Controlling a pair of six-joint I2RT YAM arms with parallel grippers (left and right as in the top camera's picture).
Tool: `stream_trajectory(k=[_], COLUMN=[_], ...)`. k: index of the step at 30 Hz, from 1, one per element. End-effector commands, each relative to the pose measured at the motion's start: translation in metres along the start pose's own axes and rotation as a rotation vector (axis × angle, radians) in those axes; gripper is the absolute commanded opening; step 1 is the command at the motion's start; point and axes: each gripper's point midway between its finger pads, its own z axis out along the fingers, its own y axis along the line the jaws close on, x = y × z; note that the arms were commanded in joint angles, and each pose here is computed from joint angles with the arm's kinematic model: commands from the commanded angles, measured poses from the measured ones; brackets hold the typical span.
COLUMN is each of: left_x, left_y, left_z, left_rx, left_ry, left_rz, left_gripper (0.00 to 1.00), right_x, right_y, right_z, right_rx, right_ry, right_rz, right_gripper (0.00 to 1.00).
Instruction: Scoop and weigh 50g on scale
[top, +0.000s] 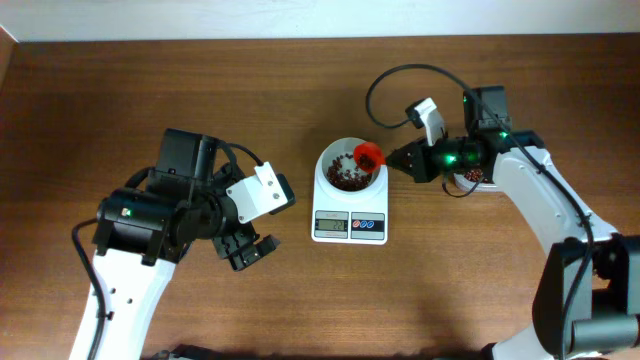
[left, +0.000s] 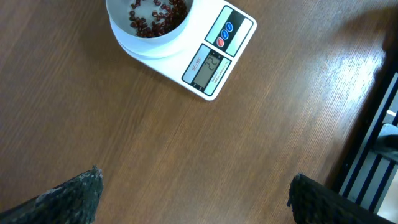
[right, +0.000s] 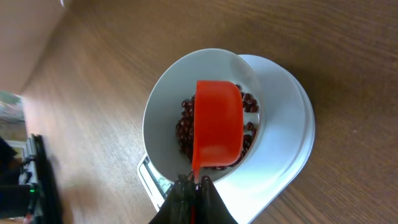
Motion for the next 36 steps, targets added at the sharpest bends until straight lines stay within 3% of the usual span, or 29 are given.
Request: stream_trajectory(k=[1, 6, 8, 11, 13, 16, 18, 20, 22, 24, 26, 28, 30, 31, 32, 34, 35, 36], left_x=[-0.003, -0.003, -0.003, -0.003, -0.003, -0.003, -0.003, -0.003, -0.003, -0.003, -0.003, -0.003, -0.003, -0.003, -0.003, -0.003, -0.003, -0.003], left_y=[0.0, 0.0, 0.0, 0.0, 0.0, 0.0, 0.0, 0.0, 0.0, 0.0, 0.0, 0.0, 0.0, 0.0, 0.0, 0.0, 0.0, 0.0], left_z=[-0.001, -0.001, -0.001, -0.001, -0.001, -0.001, -0.001, -0.001, -0.001, -0.001, -0.001, -0.001, -0.001, -0.001, -0.001, -0.001, -0.001, -0.001], left_rx=[0.007, 0.007, 0.007, 0.007, 0.007, 0.007, 0.008, 0.007, 0.007, 0.008, 0.007, 0.007, 0.007, 0.007, 0.007, 0.008, 0.007, 0.008], left_ry=[-0.015, -0.015, -0.015, -0.015, -0.015, -0.015, -0.015, -0.015, -0.015, -0.015, -0.015, -0.015, -0.015, -0.015, -0.015, -0.015, -0.015, -0.015], left_rz=[0.014, 0.014, 0.014, 0.014, 0.014, 0.014, 0.014, 0.014, 0.014, 0.014, 0.014, 0.014, 0.014, 0.014, 0.014, 0.014, 0.014, 0.014], left_gripper=[0.99, 0.99, 0.99, 0.99, 0.99, 0.99, 0.99, 0.99, 0.99, 0.99, 0.99, 0.99, 0.99, 0.99, 0.99, 0.99, 0.99, 0.99], right_x=[-0.018, -0.019, -0.013, -0.015, -0.014, -0.019, -0.019, -0.02, -0.014, -0.018, -0.015, -0.023, -0.022, -0.025, -0.027, -0.022, -0.024, -0.027], right_y=[0.016, 0.015, 0.028, 0.007, 0.035, 0.016, 0.042, 0.022, 0.05, 0.029, 0.054, 0.026, 0.048, 0.043, 0.02, 0.048, 0.048, 0.03], right_z=[-0.009, -0.005, 0.001, -0.003, 0.003, -0.001, 0.005, 0.001, 0.007, 0.005, 0.01, 0.006, 0.009, 0.008, 0.001, 0.007, 0.007, 0.003], right_rx=[0.093, 0.246, 0.192, 0.331, 0.172, 0.29, 0.139, 0.257, 0.099, 0.245, 0.117, 0.312, 0.186, 0.217, 0.36, 0.199, 0.195, 0.306], right_ry=[-0.017, 0.023, 0.051, 0.055, 0.049, 0.035, 0.025, 0.032, 0.038, 0.043, 0.049, 0.04, 0.042, 0.035, 0.032, 0.042, 0.035, 0.033], right_rz=[-0.122, -0.19, -0.252, -0.191, -0.281, -0.209, -0.303, -0.223, -0.321, -0.247, -0.339, -0.257, -0.333, -0.326, -0.242, -0.337, -0.344, -0.285], right_gripper=[0.04, 0.04, 0.04, 0.04, 0.04, 0.04, 0.04, 0.04, 0.04, 0.04, 0.04, 0.04, 0.04, 0.04, 0.04, 0.04, 0.04, 0.04])
